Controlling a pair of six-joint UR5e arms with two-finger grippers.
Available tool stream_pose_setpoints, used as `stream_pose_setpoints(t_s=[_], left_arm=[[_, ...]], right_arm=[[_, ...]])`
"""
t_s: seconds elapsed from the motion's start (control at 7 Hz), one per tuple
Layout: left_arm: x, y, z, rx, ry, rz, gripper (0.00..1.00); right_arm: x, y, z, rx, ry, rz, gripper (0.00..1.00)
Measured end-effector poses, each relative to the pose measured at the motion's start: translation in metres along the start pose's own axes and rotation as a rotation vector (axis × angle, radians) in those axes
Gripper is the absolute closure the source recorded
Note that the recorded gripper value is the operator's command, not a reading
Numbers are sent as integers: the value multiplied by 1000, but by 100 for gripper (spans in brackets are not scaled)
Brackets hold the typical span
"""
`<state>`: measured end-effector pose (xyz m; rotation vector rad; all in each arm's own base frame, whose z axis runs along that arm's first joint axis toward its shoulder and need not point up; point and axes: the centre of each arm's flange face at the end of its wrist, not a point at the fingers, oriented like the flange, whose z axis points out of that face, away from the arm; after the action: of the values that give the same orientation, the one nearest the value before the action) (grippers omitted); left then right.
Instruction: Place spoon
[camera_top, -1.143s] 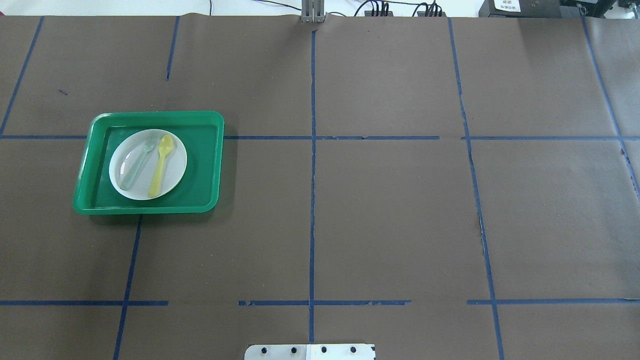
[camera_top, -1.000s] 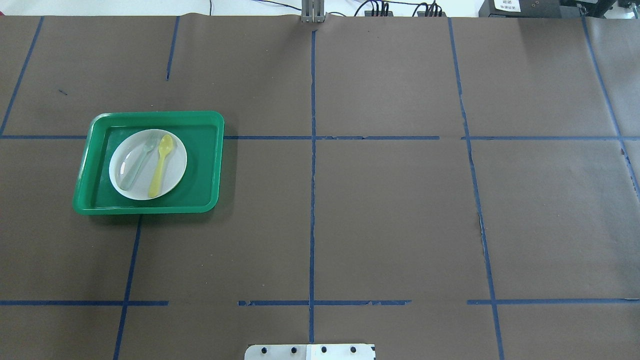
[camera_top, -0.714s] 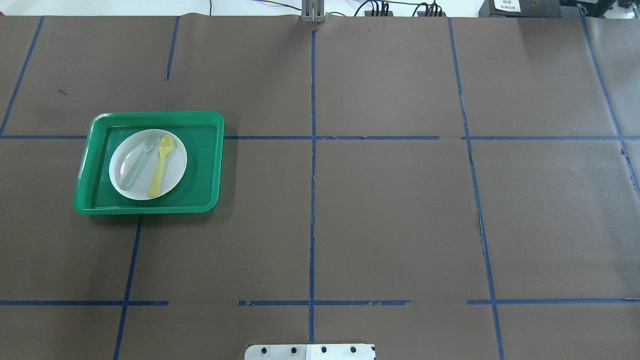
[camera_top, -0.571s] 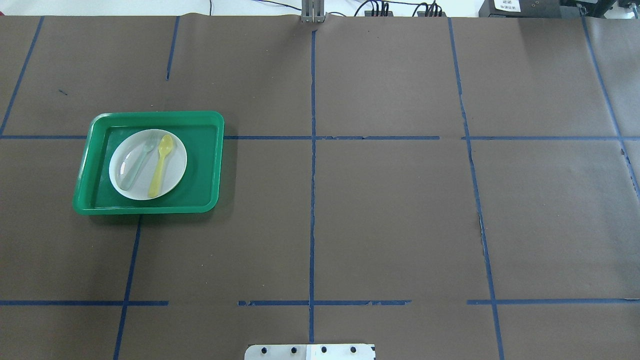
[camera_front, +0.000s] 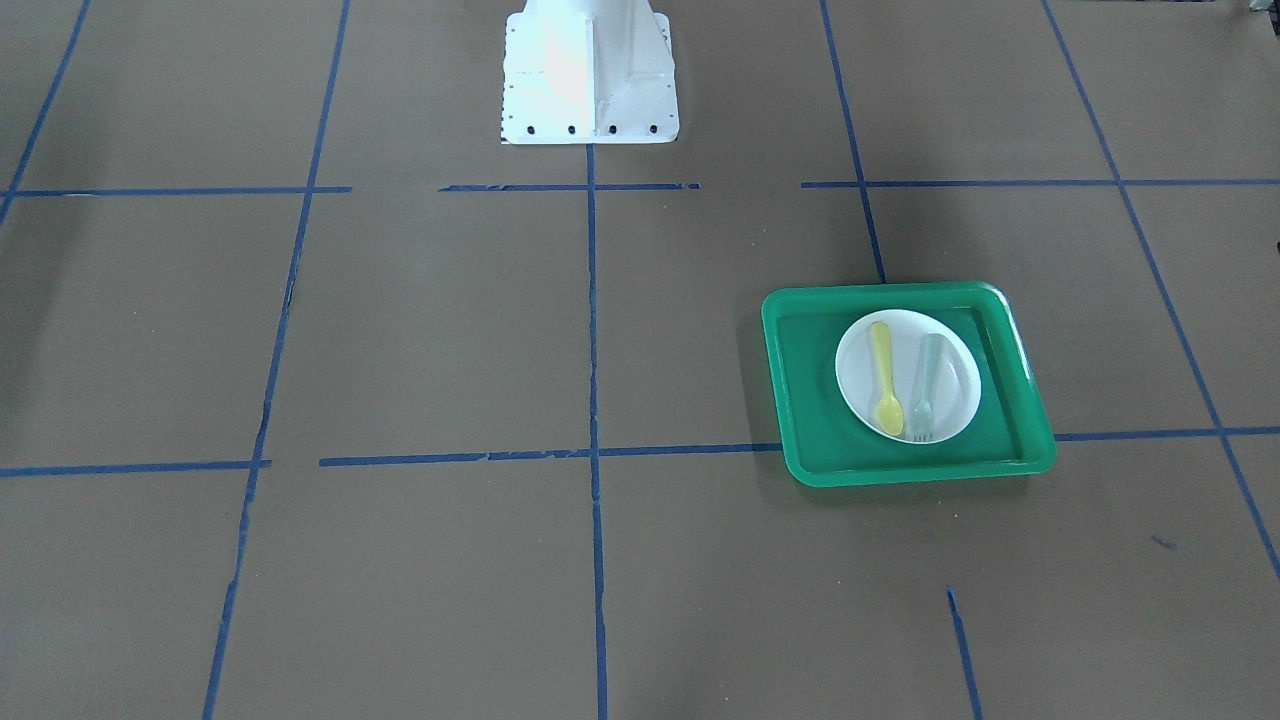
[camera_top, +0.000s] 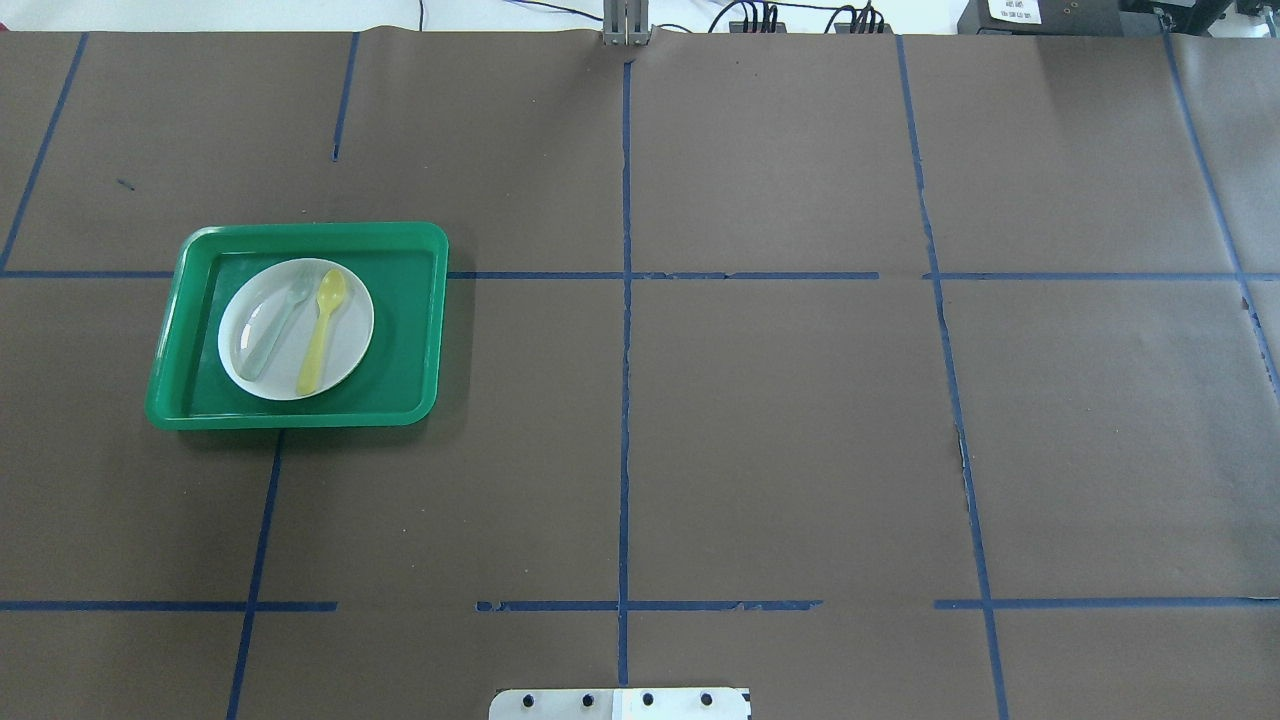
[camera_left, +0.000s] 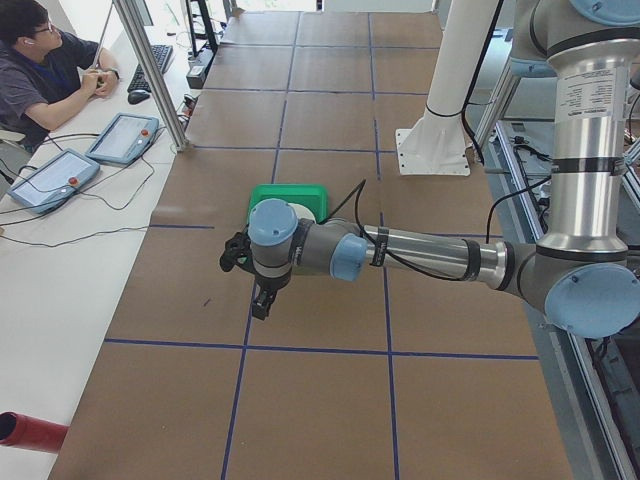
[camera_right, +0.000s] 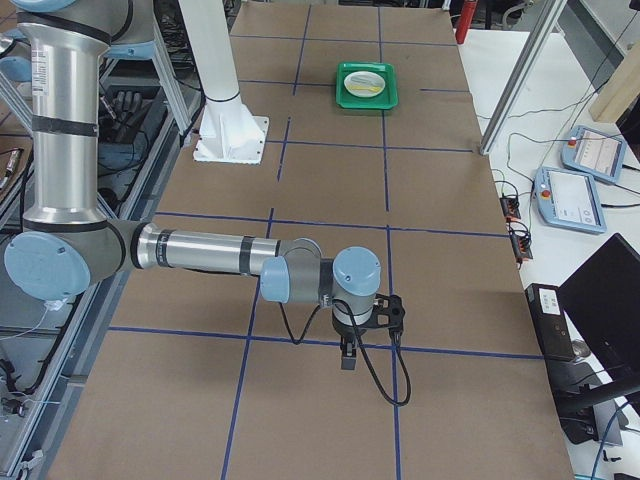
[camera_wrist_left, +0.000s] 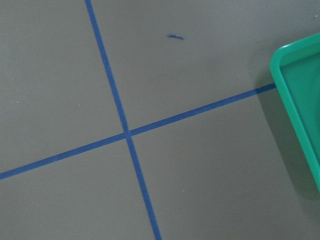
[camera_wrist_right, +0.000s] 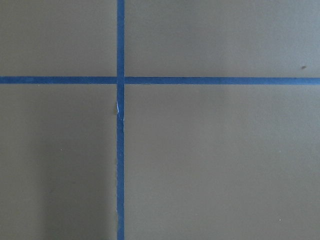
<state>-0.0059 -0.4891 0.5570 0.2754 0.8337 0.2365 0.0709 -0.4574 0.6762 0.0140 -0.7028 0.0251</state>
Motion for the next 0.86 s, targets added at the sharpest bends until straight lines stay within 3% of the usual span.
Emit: stream_pose_setpoints(t_s=[0.29, 0.86], left_arm=[[79, -32, 25, 22, 35, -34, 0], [226, -82, 113, 32, 13, -110, 0]], right_arm=[[0, 0, 0, 0, 0, 0, 0], [0, 0, 0, 0, 0, 0, 0]])
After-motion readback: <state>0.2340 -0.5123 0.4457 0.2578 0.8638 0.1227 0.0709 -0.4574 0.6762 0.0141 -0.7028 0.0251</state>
